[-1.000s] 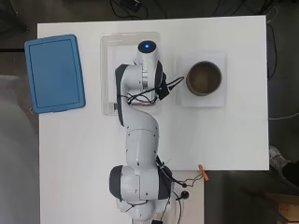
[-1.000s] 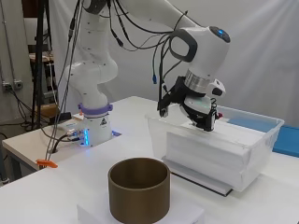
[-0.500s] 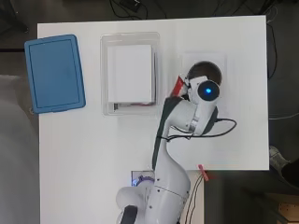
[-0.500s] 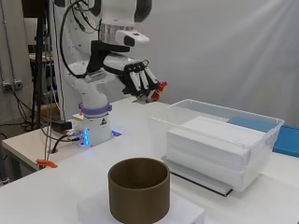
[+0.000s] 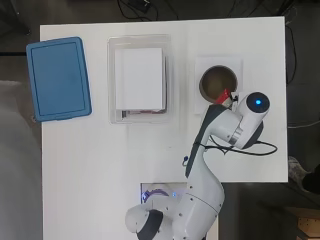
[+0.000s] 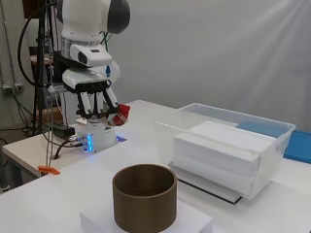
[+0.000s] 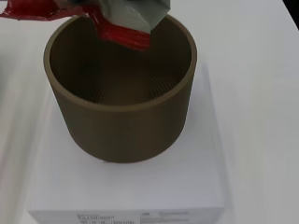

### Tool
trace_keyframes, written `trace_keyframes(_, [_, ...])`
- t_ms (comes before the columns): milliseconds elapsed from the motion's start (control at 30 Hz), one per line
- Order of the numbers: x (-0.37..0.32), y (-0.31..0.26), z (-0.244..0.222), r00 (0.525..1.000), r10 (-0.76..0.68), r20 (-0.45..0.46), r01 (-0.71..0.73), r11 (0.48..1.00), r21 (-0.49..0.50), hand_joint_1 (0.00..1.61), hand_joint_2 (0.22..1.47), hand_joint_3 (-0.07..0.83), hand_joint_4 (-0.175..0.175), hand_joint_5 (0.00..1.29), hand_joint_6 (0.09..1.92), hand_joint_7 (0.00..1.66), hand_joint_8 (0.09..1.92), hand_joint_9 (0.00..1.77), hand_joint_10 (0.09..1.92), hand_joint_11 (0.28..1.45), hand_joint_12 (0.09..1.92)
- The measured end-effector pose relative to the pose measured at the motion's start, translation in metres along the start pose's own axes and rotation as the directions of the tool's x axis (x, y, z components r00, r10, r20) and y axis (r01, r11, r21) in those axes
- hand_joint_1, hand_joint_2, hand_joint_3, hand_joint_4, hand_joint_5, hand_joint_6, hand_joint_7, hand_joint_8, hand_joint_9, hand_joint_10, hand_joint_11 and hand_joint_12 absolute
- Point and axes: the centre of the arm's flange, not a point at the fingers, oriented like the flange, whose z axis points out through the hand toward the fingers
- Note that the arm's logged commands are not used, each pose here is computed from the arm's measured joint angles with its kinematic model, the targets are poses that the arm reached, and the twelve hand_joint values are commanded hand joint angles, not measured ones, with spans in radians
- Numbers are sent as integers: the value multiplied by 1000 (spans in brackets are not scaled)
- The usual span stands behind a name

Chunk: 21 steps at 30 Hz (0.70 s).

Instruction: Teleoperate dual arm-hand system to remove items from a box

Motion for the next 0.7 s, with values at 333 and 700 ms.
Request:
trace_keyframes(333, [54,73,-7,981,-119,-153,116,993,-25,917,1224,0,175,771,1298,1295,1335,1472,1473,920,1663])
trace_keyframes(700, [50,100,61,990,-92,-103,100,992,78,911,1229,1,175,760,1313,1346,1238,1494,1339,884,1629])
